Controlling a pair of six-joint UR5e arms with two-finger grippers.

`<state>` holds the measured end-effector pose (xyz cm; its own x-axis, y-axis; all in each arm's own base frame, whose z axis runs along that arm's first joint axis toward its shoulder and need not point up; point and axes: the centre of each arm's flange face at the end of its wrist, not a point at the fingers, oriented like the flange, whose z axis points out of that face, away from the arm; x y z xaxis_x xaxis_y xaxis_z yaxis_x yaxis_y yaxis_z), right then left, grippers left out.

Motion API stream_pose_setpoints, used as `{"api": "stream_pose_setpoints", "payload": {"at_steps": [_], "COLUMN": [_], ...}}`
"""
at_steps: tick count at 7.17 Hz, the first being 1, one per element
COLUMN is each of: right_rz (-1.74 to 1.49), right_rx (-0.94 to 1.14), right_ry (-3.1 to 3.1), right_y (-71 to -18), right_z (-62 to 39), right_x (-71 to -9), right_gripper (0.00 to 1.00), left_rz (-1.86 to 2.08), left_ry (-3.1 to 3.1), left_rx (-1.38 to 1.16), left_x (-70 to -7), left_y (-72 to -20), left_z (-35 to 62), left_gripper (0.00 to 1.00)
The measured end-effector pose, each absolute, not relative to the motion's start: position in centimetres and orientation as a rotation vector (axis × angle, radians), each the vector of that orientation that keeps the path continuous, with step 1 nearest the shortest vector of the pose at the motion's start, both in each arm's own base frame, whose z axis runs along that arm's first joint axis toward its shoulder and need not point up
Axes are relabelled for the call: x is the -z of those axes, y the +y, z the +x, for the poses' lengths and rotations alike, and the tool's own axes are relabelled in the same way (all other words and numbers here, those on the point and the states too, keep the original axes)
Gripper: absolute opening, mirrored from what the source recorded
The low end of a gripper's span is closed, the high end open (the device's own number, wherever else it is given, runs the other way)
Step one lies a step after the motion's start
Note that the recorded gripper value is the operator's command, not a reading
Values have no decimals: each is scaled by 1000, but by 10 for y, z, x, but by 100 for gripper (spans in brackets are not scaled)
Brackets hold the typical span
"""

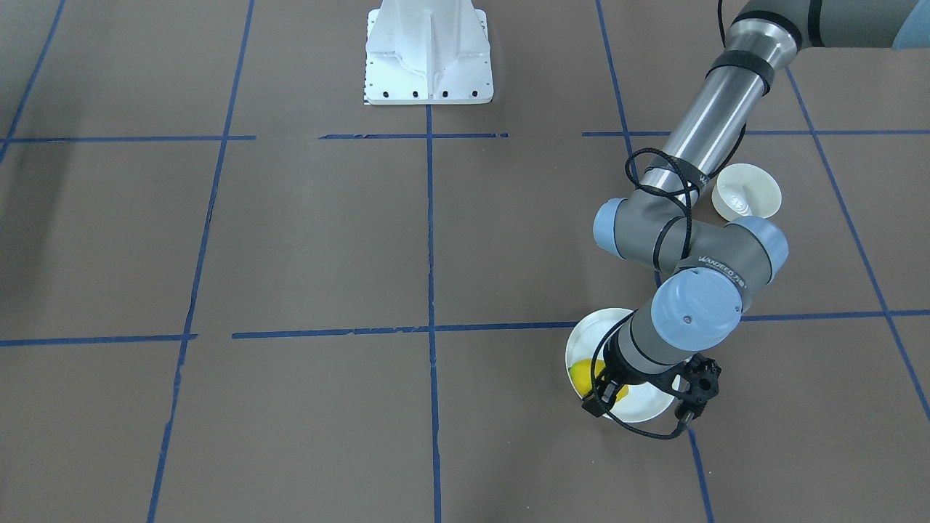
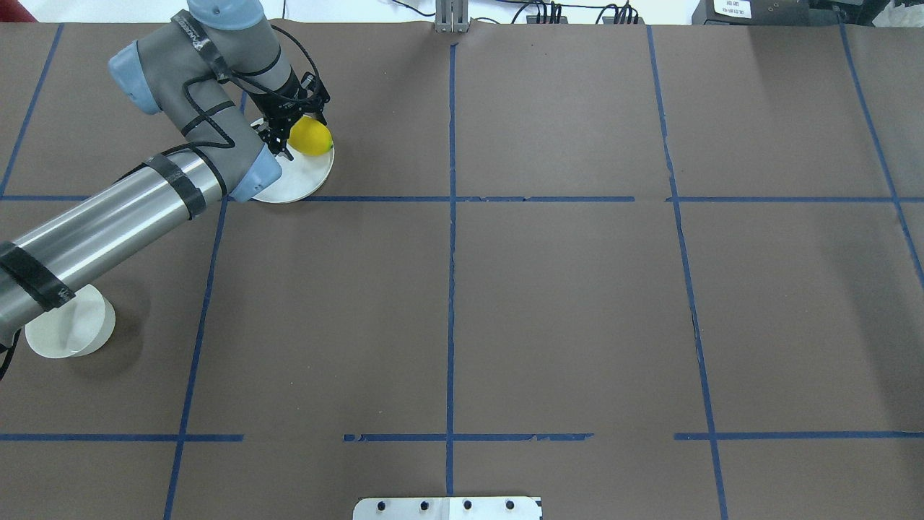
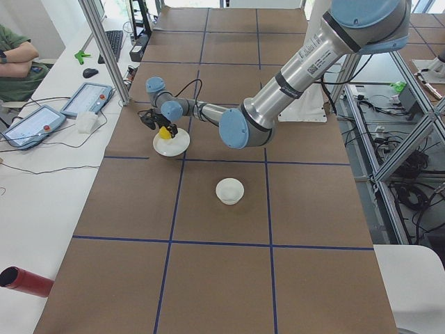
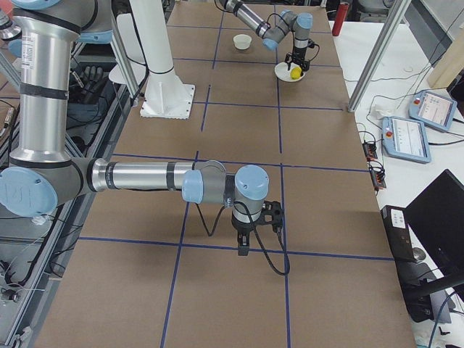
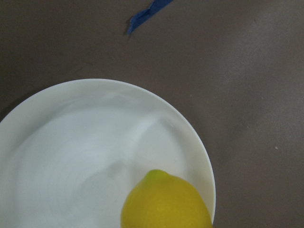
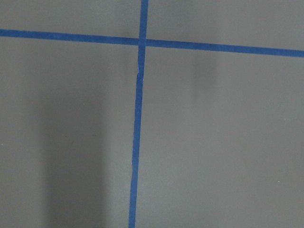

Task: Move lemon from plate to bowl
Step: 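Lower the left gripper and close it around the lemon, then lift the lemon off the plate and carry it toward the white bowl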

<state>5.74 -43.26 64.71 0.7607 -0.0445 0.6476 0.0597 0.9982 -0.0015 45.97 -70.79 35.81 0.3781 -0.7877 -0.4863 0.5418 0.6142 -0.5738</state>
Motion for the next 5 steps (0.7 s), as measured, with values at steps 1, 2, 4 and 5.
{"api": "stream_pose_setpoints", "payload": {"at_steps": [1, 2, 4, 5], "right_rz": [-22, -23, -22, -22], "right_rx": [57, 57, 57, 57], "right_ry": [-704, -704, -704, -704], "right_y": [-433, -433, -433, -433], "right_z": [57, 57, 57, 57], "right_x": [-647, -647, -647, -647], "right_gripper": [100, 100, 100, 100], "left_rz": [-343, -331, -294, -253], "left_ry": [817, 832, 901, 929], "left_rx": [867, 859, 782, 721], "left_x": [-358, -356, -358, -360], "left_y": [-709, -712, -701, -690], "left_z": [456, 446, 393, 358], "left_gripper": [0, 0, 0, 0]}}
